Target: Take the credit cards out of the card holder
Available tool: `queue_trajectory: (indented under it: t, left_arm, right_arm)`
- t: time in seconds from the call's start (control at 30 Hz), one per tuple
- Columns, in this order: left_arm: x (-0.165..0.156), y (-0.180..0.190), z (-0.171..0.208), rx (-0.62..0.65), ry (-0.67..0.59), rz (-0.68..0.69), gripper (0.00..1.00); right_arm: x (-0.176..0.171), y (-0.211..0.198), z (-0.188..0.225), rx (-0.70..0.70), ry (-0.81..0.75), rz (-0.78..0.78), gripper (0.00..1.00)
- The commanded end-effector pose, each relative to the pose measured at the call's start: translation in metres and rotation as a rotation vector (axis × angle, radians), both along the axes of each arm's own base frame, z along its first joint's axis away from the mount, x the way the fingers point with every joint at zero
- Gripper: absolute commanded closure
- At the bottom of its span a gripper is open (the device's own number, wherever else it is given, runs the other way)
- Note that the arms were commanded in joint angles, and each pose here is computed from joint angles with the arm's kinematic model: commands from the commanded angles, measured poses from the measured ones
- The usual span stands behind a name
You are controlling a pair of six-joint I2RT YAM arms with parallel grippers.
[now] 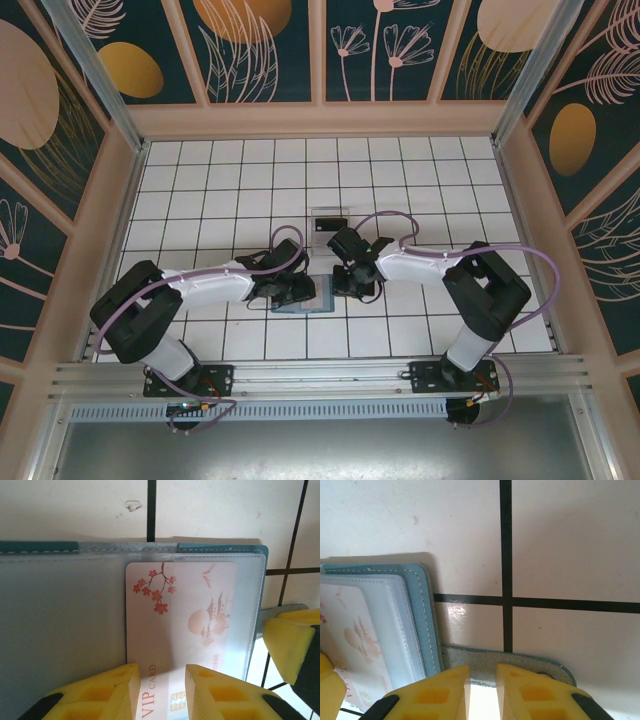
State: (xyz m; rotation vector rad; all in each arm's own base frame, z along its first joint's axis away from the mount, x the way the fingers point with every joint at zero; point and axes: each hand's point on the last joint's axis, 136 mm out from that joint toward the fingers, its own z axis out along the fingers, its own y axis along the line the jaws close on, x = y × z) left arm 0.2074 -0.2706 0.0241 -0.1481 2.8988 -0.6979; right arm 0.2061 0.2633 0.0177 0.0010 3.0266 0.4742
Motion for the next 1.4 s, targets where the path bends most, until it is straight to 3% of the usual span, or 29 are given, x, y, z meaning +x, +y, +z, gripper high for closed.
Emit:
queue_trajectory:
  t: [0.0,0.63,1.03,1.37]
  left_arm:
    - [0.001,0.014,0.004,0.065,-0.012,0.01,0.68]
    - [0.023,-0.006,0.033,-0.108,-0.072,0.06,0.66]
    - [0.025,-0.002,0.018,-0.144,-0.039,0.069,0.65]
    - [0.014,0.004,0.002,-0.172,0.007,0.054,0.63]
  right_arm:
    - [-0.006,-0.022,-0.004,-0.079,0.01,-0.01,0.77]
    - [0.005,0.015,0.029,0.009,-0.041,0.026,0.71]
    - [0.008,0.03,0.009,0.001,-0.01,0.054,0.69]
    - [-0.003,0.017,-0.02,-0.067,0.046,0.073,0.7]
